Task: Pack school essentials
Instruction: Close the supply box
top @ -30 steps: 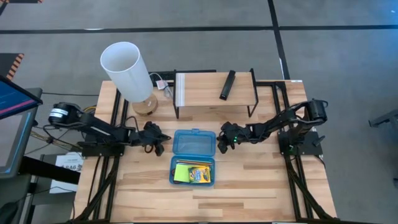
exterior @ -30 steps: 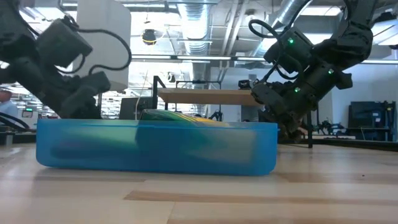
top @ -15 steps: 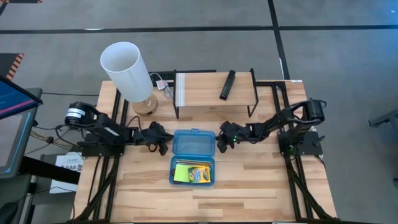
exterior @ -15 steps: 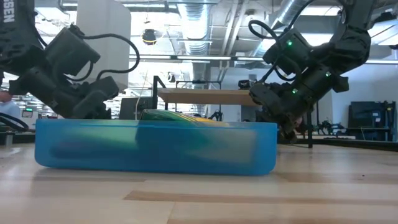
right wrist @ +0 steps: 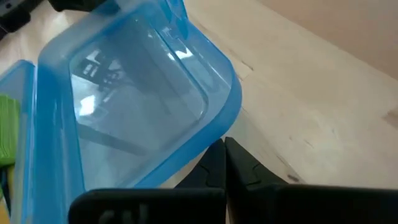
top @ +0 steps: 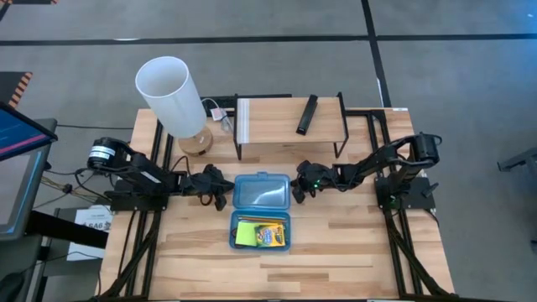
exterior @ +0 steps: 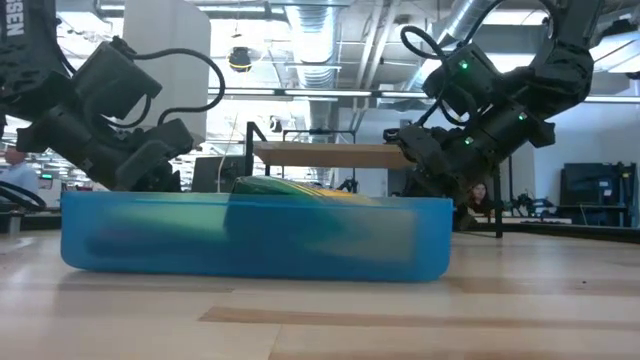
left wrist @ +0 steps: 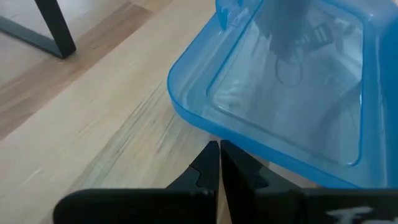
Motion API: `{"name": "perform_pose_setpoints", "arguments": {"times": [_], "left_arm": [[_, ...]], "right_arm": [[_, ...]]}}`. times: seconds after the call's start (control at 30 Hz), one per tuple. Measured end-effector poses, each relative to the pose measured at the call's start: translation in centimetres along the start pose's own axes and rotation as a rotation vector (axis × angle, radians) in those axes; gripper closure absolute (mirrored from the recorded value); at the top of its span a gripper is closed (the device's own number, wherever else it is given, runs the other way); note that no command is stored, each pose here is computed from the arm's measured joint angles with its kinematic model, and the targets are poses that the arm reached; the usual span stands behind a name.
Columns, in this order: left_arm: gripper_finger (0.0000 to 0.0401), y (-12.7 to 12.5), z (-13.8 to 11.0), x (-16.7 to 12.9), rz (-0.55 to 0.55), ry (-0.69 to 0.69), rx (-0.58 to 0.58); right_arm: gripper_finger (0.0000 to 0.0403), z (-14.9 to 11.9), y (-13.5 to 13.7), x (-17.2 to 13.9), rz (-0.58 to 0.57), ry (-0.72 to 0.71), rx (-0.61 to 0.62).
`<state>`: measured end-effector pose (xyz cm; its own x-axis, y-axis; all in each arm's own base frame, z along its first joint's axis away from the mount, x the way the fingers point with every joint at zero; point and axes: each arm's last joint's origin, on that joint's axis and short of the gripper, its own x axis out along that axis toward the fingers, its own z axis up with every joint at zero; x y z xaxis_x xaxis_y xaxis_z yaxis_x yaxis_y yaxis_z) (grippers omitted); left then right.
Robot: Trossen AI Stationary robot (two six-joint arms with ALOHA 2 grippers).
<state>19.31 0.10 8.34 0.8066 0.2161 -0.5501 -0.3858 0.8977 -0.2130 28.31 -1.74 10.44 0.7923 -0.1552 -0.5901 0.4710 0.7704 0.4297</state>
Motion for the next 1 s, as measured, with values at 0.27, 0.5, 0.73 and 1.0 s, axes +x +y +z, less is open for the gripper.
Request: {"name": "perform_pose_setpoints", "arguments": {"times": [0.27,0.5,0.73,1.0], "left_arm": [[0.0397,-0.1,0.2,0.0,-0.007,-0.012,-0.002],[0.0397,-0.3,0.7,0.0,-0.03,-0.062,0.015],[0.0397,-0.8,1.9,-0.8,-0.117,-0.125,0.019],[0.0397,-2.1,4.1,-3.1,-0.314,-0.24,0.028]], "right_arm": [[0.0398,0.5,0.2,0.0,0.024,-0.039,0.008],[0.0398,0.9,0.3,0.0,0.058,-0.06,0.014],[0.0398,1.8,1.2,-0.2,0.199,-0.116,0.017],[0.0396,2.5,3.2,-1.0,0.431,-0.182,0.05]]}}
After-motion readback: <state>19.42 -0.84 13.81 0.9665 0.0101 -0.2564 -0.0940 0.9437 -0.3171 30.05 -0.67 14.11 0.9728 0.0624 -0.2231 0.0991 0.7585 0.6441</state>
